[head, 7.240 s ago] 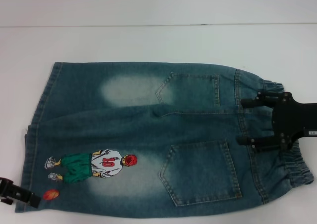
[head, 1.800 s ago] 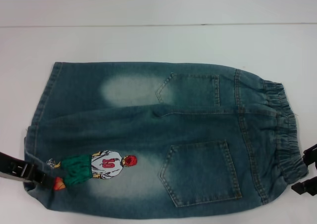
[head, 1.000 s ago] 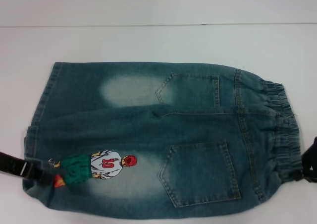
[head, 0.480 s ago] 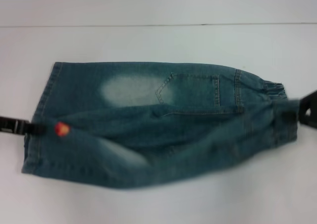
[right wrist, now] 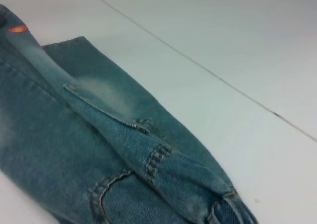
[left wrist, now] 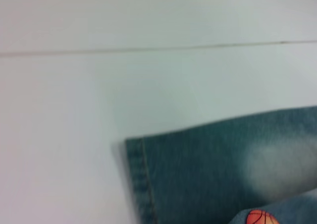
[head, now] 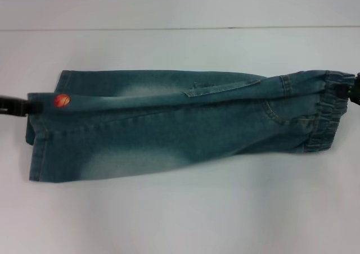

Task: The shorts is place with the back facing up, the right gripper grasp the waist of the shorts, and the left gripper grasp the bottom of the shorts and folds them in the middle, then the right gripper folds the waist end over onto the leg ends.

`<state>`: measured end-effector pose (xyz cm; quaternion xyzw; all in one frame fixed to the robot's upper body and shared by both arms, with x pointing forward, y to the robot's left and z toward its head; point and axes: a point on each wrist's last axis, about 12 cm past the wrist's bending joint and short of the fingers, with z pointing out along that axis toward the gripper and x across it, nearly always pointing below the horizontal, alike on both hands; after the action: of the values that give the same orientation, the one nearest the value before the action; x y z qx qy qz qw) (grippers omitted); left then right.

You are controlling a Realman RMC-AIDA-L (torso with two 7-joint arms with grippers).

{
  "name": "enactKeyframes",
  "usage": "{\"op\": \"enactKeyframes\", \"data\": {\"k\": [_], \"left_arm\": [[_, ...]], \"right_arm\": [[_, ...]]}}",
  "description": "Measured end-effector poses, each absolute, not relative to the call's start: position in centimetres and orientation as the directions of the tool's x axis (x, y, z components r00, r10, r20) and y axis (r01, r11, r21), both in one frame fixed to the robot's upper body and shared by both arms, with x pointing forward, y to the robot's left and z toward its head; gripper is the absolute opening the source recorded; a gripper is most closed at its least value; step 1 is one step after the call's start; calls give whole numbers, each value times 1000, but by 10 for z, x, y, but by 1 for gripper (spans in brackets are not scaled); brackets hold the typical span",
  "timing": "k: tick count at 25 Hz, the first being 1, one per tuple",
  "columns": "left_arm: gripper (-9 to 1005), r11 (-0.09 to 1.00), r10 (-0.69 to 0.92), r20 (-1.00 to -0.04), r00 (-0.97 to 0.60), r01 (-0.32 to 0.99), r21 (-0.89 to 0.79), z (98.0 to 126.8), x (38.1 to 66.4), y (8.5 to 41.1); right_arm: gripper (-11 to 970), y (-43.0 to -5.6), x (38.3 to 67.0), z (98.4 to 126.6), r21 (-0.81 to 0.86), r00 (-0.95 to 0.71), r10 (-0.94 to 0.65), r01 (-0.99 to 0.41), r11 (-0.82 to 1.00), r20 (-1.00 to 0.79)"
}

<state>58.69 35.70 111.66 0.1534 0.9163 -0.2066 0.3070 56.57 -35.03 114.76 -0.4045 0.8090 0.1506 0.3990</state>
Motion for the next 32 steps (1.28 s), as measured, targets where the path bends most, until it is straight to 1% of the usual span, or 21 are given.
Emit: {"op": "enactKeyframes", "data": {"k": [10,19,26,32], "left_arm": [[22,861,196,-709,-677,465,-205,1128,614,331],[22,874,244,-729,-639,471,-120,1126,628,314],[22,880,258,-747,-613,469,-80,1126,637,300],[22,894,272,-764,-585,447,-24,1122,646,286]], "right_arm": [[52,-346,573,1139,-90,-367,-510,-739,668,-777],[52,-348,577,1135,-84,-374,-465,-701,708,-802],[104,-352,583,1136,-80,-369,-429,-674,734,-824],[149,-355,589,1127,-79,-398,-404,-624,777,-824]]}}
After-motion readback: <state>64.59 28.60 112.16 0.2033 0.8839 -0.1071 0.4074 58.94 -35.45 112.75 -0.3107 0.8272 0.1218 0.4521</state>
